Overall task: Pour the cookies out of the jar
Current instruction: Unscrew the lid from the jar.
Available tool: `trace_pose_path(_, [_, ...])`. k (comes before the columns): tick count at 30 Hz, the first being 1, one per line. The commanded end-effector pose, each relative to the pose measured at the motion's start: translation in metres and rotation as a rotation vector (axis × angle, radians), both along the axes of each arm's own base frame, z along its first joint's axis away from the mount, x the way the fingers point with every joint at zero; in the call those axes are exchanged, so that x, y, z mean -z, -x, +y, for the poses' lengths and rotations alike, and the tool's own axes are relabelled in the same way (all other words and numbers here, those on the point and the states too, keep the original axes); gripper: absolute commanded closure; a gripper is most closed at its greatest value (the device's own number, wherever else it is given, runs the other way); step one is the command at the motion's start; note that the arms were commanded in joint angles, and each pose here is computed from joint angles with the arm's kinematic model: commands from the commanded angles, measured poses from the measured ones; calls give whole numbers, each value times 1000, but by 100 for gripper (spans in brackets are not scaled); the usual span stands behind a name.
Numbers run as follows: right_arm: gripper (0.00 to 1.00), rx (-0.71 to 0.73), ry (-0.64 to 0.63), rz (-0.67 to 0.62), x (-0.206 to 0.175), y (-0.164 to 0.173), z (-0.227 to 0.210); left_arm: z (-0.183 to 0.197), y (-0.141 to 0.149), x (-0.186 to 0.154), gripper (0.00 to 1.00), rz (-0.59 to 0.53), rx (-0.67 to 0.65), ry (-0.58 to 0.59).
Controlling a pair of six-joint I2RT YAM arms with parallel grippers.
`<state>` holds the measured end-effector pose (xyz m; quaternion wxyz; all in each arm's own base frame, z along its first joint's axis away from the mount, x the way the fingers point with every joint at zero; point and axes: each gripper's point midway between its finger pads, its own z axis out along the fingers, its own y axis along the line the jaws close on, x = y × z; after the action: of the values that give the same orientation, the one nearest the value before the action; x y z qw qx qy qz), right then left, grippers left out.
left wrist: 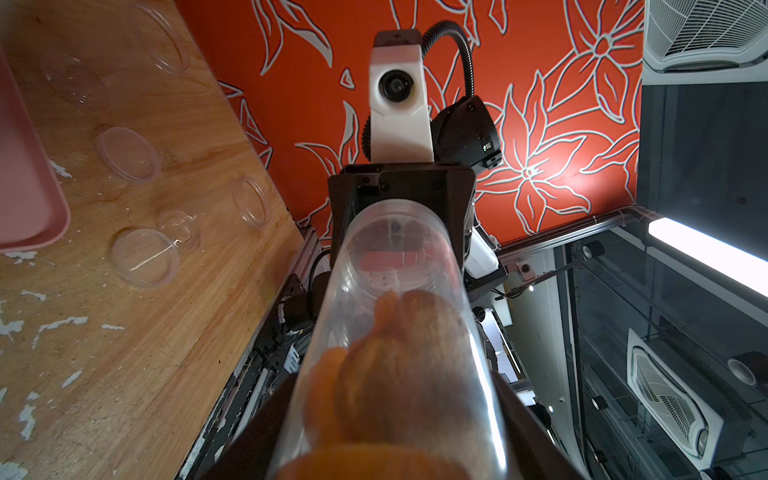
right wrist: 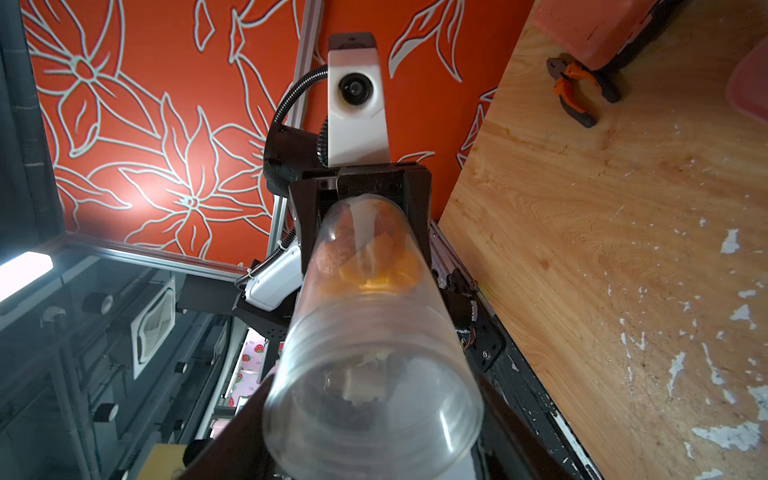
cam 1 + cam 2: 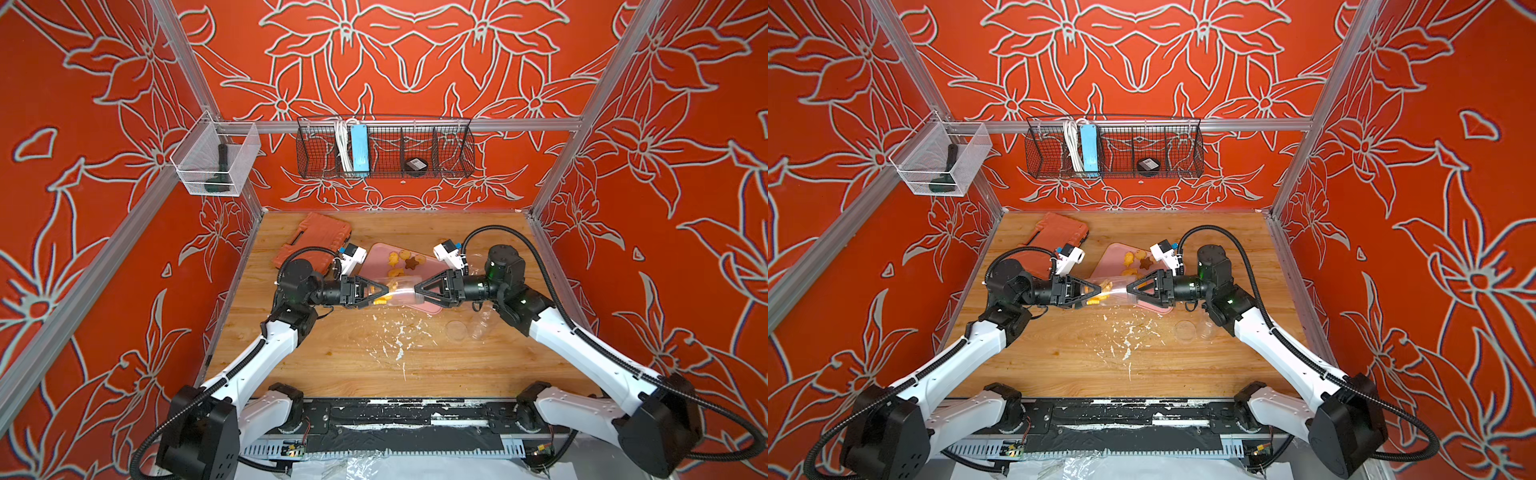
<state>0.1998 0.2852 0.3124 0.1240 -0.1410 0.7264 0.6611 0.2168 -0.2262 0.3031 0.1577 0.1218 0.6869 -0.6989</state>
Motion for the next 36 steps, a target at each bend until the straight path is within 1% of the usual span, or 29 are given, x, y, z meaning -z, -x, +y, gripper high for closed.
trace_pose_path(1, [49,-101,-65,-239,-31,20,-4,2,4,-23,40,-52,5,26])
trace_pose_path(7, [50,-109,-68,-369,-34,20,-6,2,4,-25,40,-51,4,30])
trace_pose_path(18, [49,2,-46,-756,-37,5,-11,2,4,-25,40,-48,6,32])
trace_pose_path(21, [48,1,-26,-805,-36,2,-10,2,4,-25,40,-46,6,31])
trace_pose_path(25, [47,-4,17,-835,-28,2,-13,2,3,-25,40,-47,6,31])
trace_pose_path(32, [48,61,47,-948,-16,-2,-21,1,1,-23,40,-37,6,30])
trace_pose_path(36, [48,80,68,-977,-12,-5,-23,1,1,-23,40,-38,6,30])
